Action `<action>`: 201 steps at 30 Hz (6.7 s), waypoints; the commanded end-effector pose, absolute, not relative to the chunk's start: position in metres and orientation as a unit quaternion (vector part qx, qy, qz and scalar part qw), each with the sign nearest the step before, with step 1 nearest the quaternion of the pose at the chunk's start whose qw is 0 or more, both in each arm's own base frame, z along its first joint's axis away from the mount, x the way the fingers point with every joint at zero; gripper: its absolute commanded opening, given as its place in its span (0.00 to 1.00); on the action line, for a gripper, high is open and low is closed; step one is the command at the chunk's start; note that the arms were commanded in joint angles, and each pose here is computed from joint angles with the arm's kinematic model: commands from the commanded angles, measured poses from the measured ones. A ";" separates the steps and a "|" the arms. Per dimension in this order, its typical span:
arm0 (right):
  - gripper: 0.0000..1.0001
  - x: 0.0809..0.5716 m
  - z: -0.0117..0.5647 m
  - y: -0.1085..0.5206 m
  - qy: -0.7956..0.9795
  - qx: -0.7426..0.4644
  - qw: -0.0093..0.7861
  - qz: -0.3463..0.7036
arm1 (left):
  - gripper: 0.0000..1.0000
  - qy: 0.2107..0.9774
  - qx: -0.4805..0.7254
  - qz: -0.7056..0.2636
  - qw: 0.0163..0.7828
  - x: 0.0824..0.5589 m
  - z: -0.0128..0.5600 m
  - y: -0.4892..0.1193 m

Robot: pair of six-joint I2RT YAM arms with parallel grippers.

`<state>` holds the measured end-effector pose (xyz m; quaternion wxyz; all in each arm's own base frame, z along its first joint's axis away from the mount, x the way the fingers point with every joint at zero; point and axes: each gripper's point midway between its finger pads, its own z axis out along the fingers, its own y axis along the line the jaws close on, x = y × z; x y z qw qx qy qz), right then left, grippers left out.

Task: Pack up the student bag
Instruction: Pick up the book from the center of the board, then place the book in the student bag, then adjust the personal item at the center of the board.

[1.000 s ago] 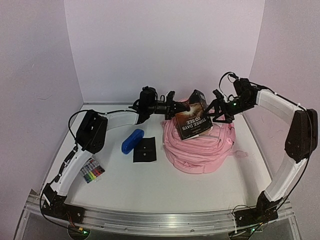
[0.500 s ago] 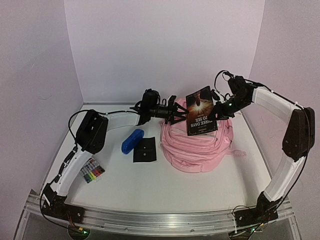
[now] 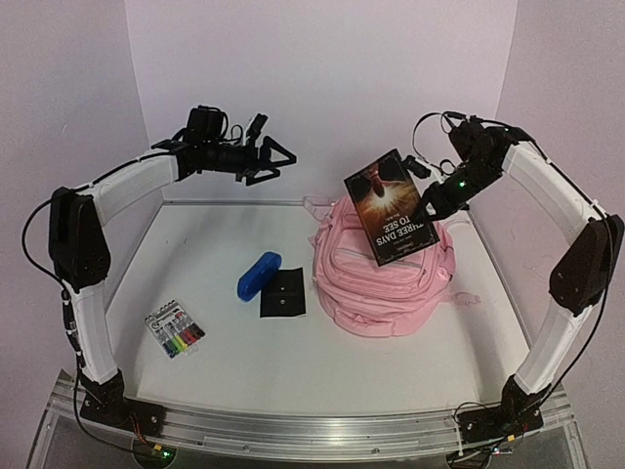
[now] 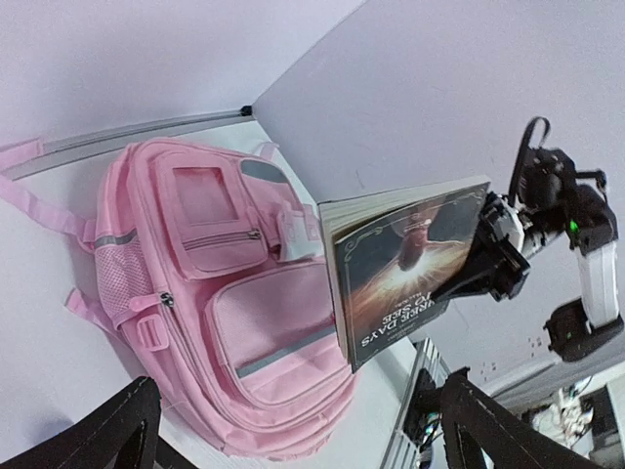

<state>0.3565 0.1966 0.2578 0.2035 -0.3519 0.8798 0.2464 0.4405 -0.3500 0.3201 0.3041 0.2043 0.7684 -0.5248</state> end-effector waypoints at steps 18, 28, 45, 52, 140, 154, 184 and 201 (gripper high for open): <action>0.00 0.426 0.384 0.261 0.834 -0.112 0.327 0.430 | 1.00 0.658 0.037 -0.688 0.303 0.381 0.350 -0.387; 0.00 0.449 0.416 0.303 0.799 -0.070 0.322 0.503 | 1.00 0.589 0.008 -0.746 0.310 0.418 0.385 -0.442; 0.00 0.436 0.392 0.304 0.759 -0.022 0.302 0.576 | 0.35 0.516 -0.033 -0.795 0.318 0.435 0.384 -0.439; 0.46 0.426 0.373 0.295 0.769 -0.047 0.311 0.557 | 0.00 0.550 -0.042 -0.771 0.320 0.440 0.376 -0.415; 0.00 0.414 0.337 0.308 0.840 -0.255 0.312 0.363 | 0.00 0.719 0.030 -0.681 0.136 0.411 0.221 -0.453; 0.00 0.409 0.327 0.303 0.846 -0.246 0.298 0.368 | 0.07 0.798 0.031 -0.592 0.109 0.445 0.181 -0.519; 0.00 0.411 0.227 0.216 0.910 -0.215 0.245 0.256 | 0.66 0.927 0.059 -0.358 0.093 0.315 0.155 -0.367; 0.00 0.418 0.215 0.215 0.914 -0.208 0.237 0.257 | 0.73 0.977 -0.074 -0.188 0.066 0.311 0.064 -0.301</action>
